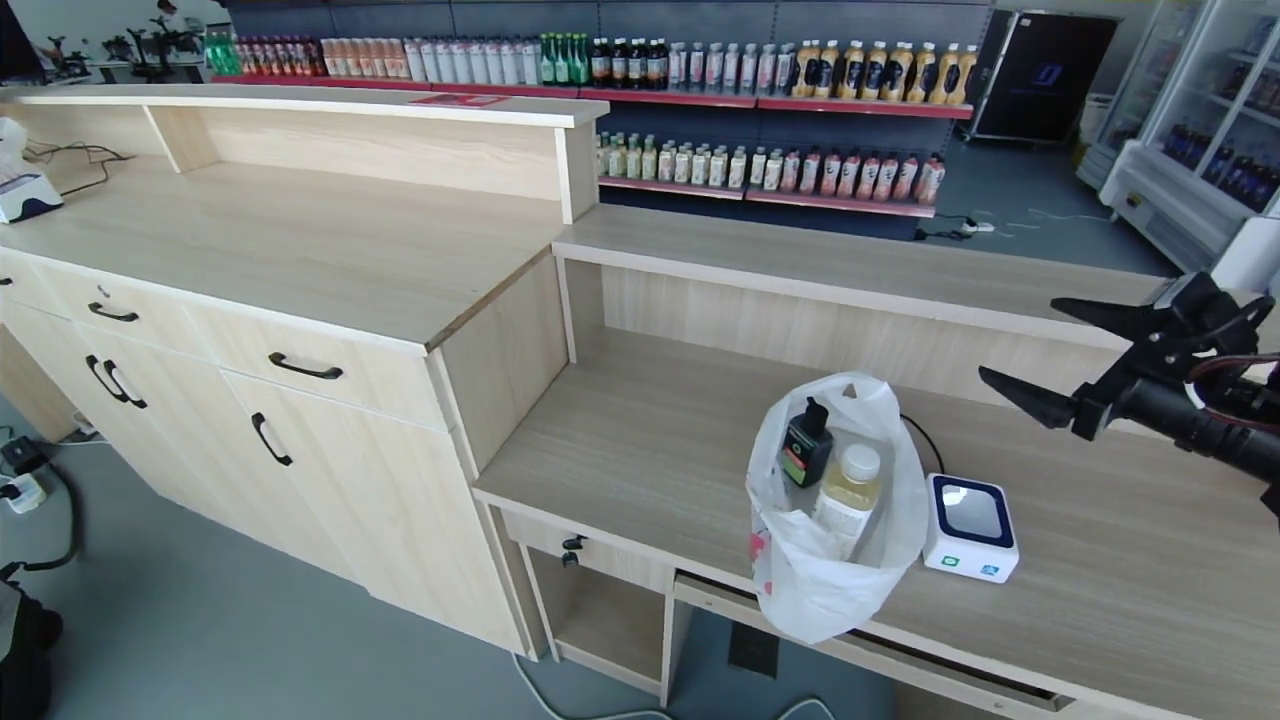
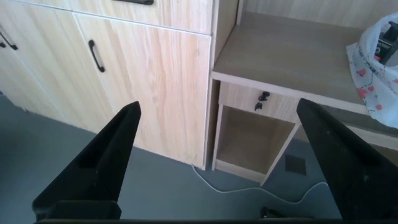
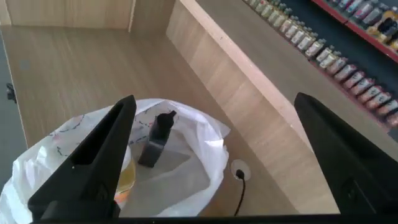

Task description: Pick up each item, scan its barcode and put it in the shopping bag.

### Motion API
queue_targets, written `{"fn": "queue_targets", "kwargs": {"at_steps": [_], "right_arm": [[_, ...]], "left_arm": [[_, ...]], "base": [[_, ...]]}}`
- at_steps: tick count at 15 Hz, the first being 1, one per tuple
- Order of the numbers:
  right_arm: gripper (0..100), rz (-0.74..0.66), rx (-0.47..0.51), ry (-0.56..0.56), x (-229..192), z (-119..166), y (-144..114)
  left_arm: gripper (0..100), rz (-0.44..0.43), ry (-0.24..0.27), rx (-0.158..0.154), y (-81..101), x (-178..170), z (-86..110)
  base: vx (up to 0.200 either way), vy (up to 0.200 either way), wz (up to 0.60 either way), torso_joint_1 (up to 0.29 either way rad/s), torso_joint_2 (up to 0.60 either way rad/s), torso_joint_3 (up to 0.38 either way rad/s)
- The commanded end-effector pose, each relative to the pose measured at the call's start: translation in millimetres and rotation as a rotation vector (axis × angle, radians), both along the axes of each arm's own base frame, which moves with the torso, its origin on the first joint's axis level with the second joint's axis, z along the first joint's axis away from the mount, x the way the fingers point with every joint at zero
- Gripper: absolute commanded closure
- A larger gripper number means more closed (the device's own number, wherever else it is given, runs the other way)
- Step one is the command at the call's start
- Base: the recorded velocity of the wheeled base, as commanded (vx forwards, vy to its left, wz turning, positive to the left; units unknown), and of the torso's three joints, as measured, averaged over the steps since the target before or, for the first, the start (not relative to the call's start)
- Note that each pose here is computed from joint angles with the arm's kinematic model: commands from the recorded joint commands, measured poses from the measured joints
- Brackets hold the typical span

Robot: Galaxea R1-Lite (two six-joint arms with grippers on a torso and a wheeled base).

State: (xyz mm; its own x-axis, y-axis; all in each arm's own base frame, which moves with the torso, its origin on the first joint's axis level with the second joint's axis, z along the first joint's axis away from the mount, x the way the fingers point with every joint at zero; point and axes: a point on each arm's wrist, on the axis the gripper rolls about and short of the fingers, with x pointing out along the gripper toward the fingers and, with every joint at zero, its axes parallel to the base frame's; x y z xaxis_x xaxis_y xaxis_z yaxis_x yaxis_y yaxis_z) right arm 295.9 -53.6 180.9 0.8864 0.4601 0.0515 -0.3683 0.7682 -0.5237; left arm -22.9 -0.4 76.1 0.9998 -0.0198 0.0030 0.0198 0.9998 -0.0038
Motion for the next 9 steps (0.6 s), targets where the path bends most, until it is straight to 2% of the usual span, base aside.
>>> {"fn": "queue_targets", "kwargs": {"at_steps": [1,2,5,7,9], "right_arm": [[0,-0.152,0.077,-0.080,-46.7,58.5,1.7],[0,-0.187,0.113,-0.063,-61.8,71.0,4.8],[0,-0.300,0.168,-0.009,-104.0,82.2,13.7],[0,-0.408,0.197,0.008,-137.6,71.4,20.4],[0,-0.394,0.282,0.085,-181.7,30.5,34.3]], "left_arm": [[0,0.001,0.000,-0.001,0.0,0.0,0.0],[0,0.001,0.000,-0.001,0.0,0.0,0.0],[0,0.001,0.000,-0.001,0.0,0.0,0.0],[0,0.001,0.000,-0.001,0.0,0.0,0.0],[0,0.001,0.000,-0.001,0.0,0.0,0.0]], "base": [[0.000,0.000,-0.60,0.007,0.01,0.002],[0.000,0.000,-0.60,0.012,0.01,0.002],[0.000,0.000,-0.60,-0.001,0.00,-0.001],[0.000,0.000,-0.60,-0.002,0.00,0.002],[0.000,0.000,0.00,0.000,0.00,0.000]]}}
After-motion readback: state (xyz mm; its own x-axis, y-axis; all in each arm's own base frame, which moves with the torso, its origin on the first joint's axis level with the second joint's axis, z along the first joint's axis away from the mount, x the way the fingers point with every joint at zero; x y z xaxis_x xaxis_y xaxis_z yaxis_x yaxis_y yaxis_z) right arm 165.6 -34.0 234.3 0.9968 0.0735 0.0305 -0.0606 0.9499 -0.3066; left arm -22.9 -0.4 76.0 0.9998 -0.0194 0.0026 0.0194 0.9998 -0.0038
